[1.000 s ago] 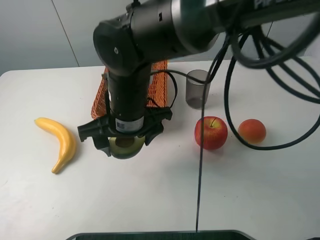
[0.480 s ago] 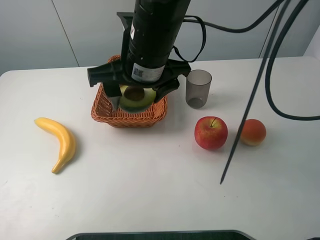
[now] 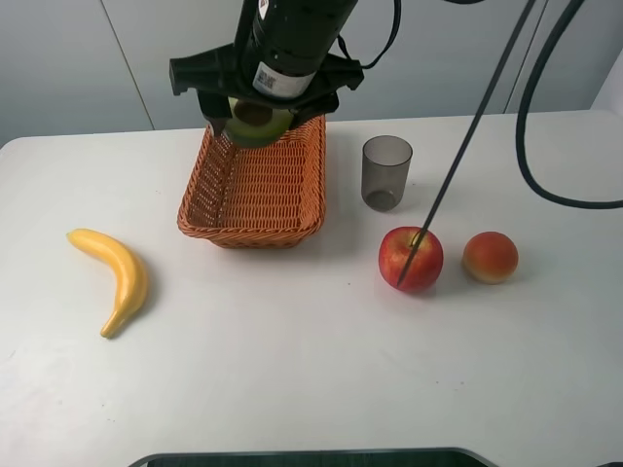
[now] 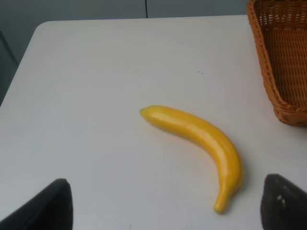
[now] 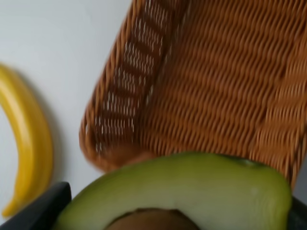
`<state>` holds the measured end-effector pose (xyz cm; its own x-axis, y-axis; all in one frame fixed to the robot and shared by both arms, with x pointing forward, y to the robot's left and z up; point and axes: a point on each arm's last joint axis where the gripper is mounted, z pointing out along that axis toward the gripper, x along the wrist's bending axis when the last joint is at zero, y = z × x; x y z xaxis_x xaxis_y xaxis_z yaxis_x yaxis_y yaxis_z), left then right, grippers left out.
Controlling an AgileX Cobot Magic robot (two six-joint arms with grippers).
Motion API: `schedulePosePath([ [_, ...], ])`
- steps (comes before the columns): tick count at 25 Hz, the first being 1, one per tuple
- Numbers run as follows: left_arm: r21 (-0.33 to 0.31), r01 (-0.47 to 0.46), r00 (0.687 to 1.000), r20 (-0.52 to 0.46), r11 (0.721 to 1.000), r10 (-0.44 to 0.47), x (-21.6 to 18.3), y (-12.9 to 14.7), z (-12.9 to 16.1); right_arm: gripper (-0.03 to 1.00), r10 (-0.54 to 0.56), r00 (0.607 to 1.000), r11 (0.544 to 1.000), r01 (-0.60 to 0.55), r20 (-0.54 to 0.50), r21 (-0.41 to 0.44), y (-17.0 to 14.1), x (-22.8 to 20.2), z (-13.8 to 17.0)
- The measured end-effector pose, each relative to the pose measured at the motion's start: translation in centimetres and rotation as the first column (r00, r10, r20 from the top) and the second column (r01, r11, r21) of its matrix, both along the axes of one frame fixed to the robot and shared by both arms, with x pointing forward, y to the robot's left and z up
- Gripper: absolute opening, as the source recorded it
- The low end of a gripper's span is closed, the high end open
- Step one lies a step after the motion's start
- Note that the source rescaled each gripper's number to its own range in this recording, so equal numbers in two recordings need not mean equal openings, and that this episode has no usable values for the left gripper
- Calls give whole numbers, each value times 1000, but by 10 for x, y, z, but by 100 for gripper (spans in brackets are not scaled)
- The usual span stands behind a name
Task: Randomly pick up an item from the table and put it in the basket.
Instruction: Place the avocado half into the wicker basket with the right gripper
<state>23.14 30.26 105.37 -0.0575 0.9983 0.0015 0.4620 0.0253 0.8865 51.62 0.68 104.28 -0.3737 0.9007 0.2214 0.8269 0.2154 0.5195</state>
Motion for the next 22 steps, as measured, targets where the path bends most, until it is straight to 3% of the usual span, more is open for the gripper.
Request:
schedulePosePath([
  [4,0,0,1000,0,1000,0,0,0,0,0,10,988,998,-20,154,63,4,12,9],
  [8,0,0,1000,0,1000,0,0,0,0,0,-13,971,996,-8,241,84,3,26,7],
  [16,0,0,1000,0,1000,0,0,0,0,0,-60,979,996,71,193,-51,-7,64,-61],
  [22,0,0,1000,0,1000,0,0,0,0,0,-53,990,994,65,131,-88,1,70,-111],
])
